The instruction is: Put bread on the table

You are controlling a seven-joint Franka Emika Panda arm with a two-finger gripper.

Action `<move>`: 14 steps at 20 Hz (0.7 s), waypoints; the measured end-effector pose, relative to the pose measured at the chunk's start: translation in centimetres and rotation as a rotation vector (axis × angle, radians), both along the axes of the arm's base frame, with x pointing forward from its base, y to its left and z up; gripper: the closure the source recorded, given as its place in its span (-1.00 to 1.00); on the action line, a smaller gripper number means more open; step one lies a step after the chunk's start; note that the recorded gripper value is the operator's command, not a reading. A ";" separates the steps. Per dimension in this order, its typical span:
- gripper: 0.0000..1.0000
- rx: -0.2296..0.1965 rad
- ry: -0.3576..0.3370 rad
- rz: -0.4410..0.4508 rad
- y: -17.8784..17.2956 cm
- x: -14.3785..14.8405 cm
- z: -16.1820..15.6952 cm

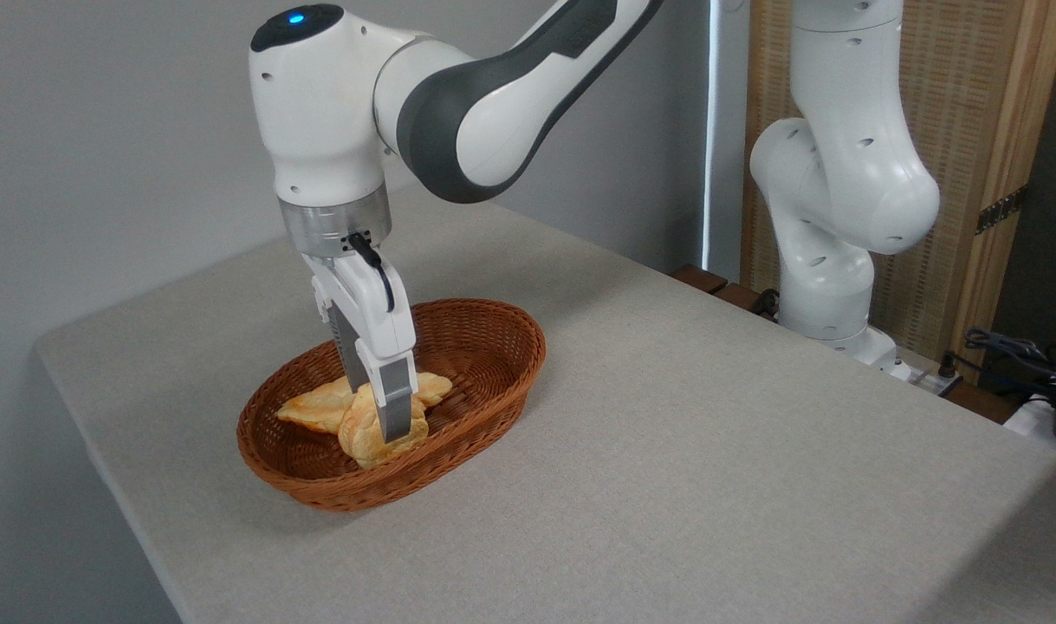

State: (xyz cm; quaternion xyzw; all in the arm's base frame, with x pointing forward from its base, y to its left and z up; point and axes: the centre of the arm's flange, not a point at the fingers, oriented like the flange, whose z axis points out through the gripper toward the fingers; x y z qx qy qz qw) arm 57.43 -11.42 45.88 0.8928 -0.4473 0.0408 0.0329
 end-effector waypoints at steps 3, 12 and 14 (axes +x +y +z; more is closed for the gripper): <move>0.29 -0.004 -0.031 0.003 0.0 0.4 0.1; 0.28 -0.005 -0.041 0.000 0.0 0.5 0.2; 0.28 -0.005 -0.042 -0.005 0.0 0.5 0.2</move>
